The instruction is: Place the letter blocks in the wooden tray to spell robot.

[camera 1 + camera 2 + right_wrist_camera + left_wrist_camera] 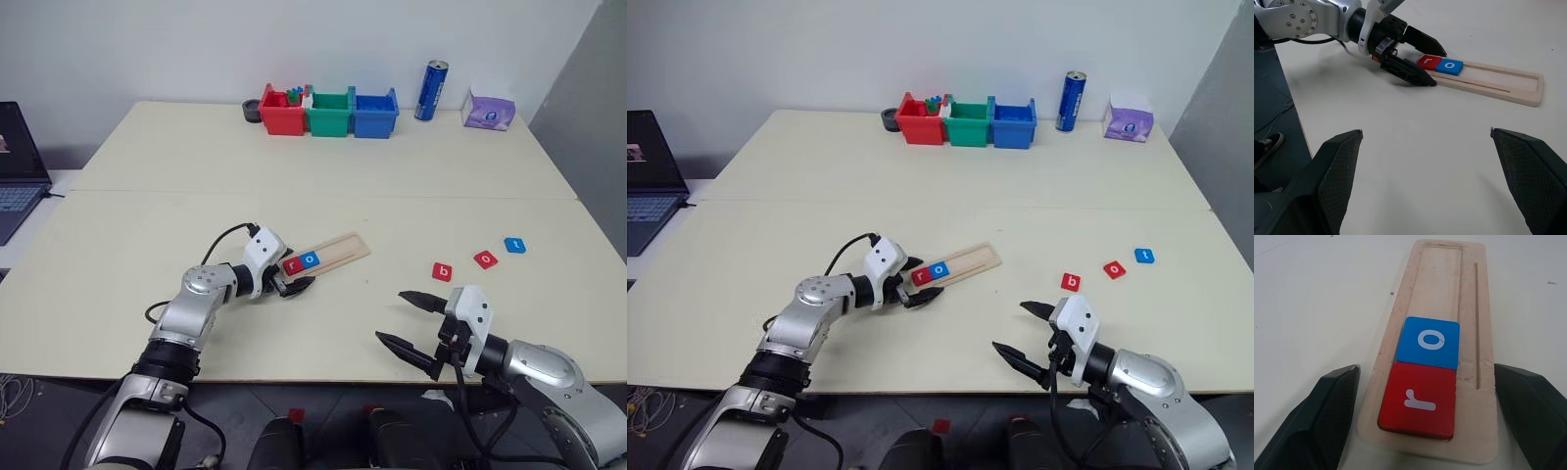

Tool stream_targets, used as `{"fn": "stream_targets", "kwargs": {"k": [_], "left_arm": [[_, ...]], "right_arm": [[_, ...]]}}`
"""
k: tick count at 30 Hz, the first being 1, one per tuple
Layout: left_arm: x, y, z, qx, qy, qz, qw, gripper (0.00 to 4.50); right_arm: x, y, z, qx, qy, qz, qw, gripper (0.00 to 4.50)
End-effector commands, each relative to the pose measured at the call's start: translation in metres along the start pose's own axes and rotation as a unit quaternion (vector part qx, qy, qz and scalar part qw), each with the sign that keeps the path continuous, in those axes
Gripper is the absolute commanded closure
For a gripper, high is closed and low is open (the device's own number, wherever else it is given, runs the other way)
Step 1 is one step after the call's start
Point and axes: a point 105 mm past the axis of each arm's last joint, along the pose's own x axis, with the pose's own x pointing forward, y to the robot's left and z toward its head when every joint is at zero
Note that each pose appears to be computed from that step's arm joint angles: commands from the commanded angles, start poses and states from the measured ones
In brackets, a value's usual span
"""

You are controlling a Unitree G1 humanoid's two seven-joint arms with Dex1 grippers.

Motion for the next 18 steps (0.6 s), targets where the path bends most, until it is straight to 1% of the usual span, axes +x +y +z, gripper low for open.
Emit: {"fn": "stream_targets", "kwargs": {"k": [1,9,12,13,14,18], "left_arm": [[-0.002,0.002,-0.008,0.008,0.024,-0.003,1.000,0.00],[-0.005,-0.005,-0.022,0.033,0.084,-0.051,0.995,0.00],[-0.006,-0.010,-0.027,0.048,0.105,-0.073,0.991,0.57],[-0.007,-0.011,-0.029,0.054,0.111,-0.077,0.989,0.91],[-0.008,-0.012,-0.030,0.056,0.115,-0.080,0.989,1.13],[-0.010,-0.015,-0.032,0.066,0.121,-0.093,0.986,1.12]], "right_arm": [[0.000,0.006,0.017,-0.022,-0.024,0.008,0.999,0.04],[0.001,0.006,0.022,-0.025,-0.029,0.010,0.999,0.04],[0.002,0.006,0.025,-0.028,-0.031,0.010,0.999,0.00],[0.002,0.007,0.025,-0.029,-0.032,0.010,0.999,0.00],[0.002,0.007,0.025,-0.029,-0.032,0.010,0.999,0.00],[0.000,0.007,0.024,-0.030,-0.029,0.008,0.999,0.00]]}}
